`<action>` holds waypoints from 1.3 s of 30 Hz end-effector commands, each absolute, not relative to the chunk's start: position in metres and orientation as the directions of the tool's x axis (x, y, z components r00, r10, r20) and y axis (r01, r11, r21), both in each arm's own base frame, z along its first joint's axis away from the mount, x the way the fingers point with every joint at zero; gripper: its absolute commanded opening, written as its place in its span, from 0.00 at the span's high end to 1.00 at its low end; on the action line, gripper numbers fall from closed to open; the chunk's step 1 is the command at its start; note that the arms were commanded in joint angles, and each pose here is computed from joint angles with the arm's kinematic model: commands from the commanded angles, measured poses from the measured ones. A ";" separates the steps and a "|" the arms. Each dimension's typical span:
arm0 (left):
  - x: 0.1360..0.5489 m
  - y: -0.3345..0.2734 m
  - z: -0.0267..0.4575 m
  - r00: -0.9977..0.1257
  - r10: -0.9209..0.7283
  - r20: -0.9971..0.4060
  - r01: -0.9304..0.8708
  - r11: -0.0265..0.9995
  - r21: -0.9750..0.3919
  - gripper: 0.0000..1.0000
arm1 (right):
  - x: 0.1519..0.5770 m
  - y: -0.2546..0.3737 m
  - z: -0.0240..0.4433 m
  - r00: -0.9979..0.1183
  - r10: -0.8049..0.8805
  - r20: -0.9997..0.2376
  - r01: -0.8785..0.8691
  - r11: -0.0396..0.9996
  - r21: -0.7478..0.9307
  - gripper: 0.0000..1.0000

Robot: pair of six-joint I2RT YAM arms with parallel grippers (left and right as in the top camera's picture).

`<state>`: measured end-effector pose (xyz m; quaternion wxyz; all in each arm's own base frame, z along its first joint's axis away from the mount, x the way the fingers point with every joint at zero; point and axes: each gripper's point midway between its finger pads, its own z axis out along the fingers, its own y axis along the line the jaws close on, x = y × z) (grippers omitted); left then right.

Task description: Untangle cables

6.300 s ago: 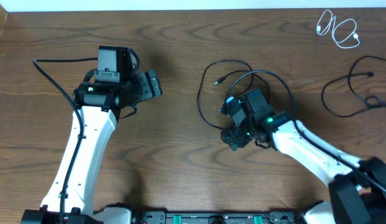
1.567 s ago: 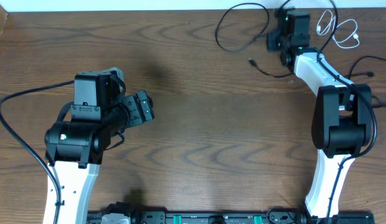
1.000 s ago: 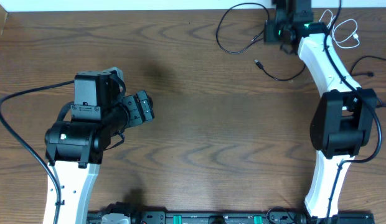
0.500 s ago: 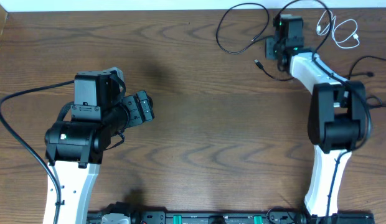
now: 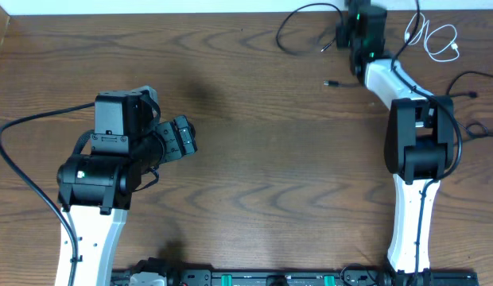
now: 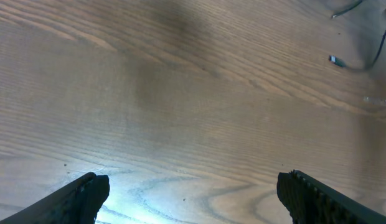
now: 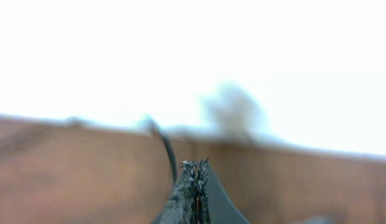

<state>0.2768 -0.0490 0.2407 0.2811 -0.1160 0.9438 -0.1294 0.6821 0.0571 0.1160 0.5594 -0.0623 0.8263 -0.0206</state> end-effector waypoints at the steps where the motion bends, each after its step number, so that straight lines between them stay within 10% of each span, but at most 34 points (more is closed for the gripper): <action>1: 0.278 -0.047 0.244 -0.811 -0.288 -0.510 -0.144 0.942 -0.302 0.08 | 0.697 0.089 0.186 -0.220 -0.142 -0.965 -0.166 0.980 -0.106 0.99; 21: 0.278 -0.047 0.244 -0.811 -0.288 -0.510 -0.144 0.942 -0.302 0.08 | 0.603 0.096 0.067 -0.726 -0.339 -0.599 -0.373 0.925 -0.072 0.87; 39: 0.278 -0.047 0.244 -0.811 -0.288 -0.510 -0.144 0.942 -0.302 0.08 | 0.542 0.025 0.162 -0.830 -0.261 -0.494 -0.153 0.957 -0.248 0.80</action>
